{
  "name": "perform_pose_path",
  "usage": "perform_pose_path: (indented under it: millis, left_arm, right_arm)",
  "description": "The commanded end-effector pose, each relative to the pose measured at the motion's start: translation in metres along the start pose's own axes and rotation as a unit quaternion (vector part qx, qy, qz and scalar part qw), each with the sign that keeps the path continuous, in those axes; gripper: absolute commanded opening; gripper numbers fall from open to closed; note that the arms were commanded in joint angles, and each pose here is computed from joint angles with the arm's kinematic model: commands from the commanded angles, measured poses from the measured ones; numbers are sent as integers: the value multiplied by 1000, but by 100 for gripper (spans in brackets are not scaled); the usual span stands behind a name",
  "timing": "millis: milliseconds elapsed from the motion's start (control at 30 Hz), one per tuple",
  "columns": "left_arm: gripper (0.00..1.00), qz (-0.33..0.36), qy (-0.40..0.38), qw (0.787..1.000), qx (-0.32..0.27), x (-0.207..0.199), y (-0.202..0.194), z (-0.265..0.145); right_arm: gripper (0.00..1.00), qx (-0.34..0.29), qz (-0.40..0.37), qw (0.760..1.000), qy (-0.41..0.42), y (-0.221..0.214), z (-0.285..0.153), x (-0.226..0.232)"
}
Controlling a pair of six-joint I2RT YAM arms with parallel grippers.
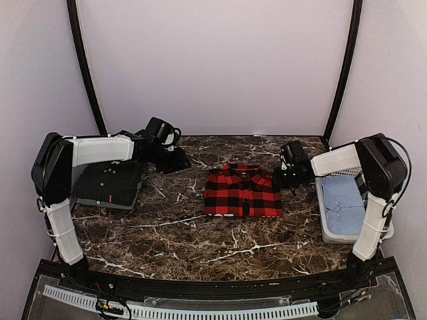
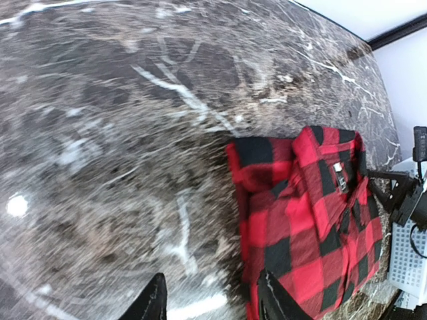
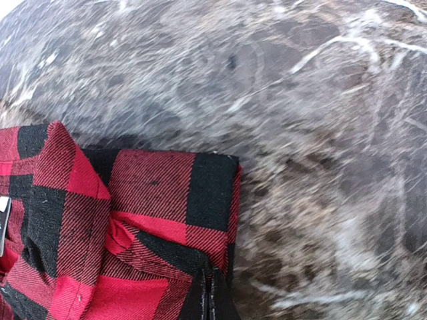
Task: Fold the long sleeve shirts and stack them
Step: Smooth out the square-folded shirt at the center of the board, then move the square-folded shirt to the center of the board.
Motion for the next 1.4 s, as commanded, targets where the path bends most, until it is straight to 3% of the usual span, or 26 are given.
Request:
perform_pose_path:
  millis: [0,67,267,400,500,800,1367]
  left_arm:
    - [45,-29,90,995,-7,48,-18,-36]
    - [45,-35,131,991,-15,69,-25,-49]
    - [52,-44,240,969,-22,120,-39,-84]
    - [60,-34,311,949,-26,139,-36,-97]
    - [62,-35,368,929,-12,156,-37,-101]
    - [67,-11,410,912,25,173,-40,-76]
    - [42,45,457,886,66,193,-42,-40]
  right_arm:
    - [0,20,6,1000,-24,-2,10,-26]
    - [6,18,10,1000,-20,2,9,-28]
    - [41,-1,3,1000,17,20,-12,-11]
    - [62,-31,-4,999,37,40,-36,1]
    - [73,-44,-12,997,64,50,-53,15]
    - [76,-85,-23,991,102,70,-96,38]
    - [74,-113,-23,985,128,72,-123,51]
Point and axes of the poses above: each gripper's point midway between its finger pads, its own z axis out along the fingers, its own x axis along the line the jaws close on, y = z × x, the point moved 1 cm from there along -z, back along the fingers, and after that the axes turned 6 degrees about z, right-handed, at the moved point
